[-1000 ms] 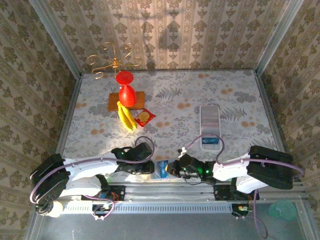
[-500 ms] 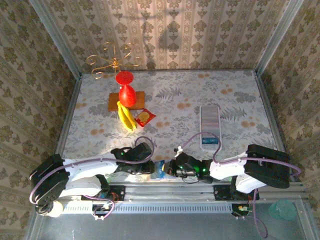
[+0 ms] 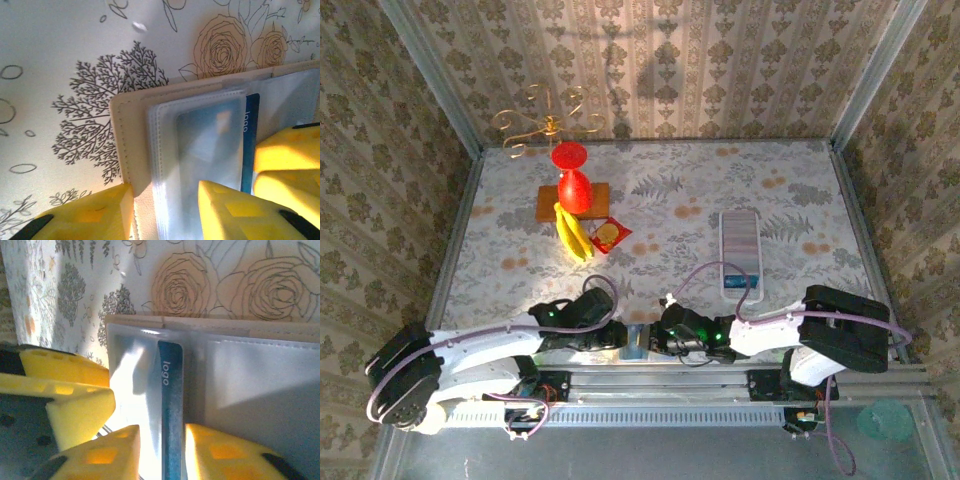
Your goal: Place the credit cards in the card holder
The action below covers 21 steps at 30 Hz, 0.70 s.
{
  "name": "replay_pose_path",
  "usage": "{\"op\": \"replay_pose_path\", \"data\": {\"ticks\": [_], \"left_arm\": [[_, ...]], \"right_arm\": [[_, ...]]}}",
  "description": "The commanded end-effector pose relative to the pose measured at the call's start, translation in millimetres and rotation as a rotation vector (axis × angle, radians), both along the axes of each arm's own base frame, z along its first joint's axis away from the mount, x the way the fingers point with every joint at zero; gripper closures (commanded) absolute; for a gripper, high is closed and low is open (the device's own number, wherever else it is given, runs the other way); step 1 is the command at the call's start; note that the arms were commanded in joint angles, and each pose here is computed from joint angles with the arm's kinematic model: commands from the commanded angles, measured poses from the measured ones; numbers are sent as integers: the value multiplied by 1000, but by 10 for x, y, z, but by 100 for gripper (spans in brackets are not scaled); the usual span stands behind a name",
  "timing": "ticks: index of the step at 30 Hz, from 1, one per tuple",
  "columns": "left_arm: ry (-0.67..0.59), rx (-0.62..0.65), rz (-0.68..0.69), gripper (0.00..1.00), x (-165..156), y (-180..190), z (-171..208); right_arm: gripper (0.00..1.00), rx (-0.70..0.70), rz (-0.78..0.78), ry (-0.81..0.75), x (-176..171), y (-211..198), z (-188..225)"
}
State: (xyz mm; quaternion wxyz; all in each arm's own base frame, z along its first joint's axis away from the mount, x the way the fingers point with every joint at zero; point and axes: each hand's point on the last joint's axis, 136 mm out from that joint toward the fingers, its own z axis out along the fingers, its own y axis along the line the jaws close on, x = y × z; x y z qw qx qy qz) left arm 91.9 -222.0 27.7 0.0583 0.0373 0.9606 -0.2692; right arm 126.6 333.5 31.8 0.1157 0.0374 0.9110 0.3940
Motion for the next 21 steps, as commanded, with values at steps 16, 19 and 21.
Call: {"op": "replay_pose_path", "data": {"ticks": [16, 19, 21], "left_arm": [[51, 19, 56, 56, -87, 220, -126], [63, 5, 42, 56, -99, 164, -133], [69, -10, 36, 56, -104, 127, -130]], "right_arm": [[100, -158, 68, 6, -45, -28, -143], [100, -164, 97, 18, -64, 48, -166], [100, -161, 121, 22, -73, 120, -163]]}}
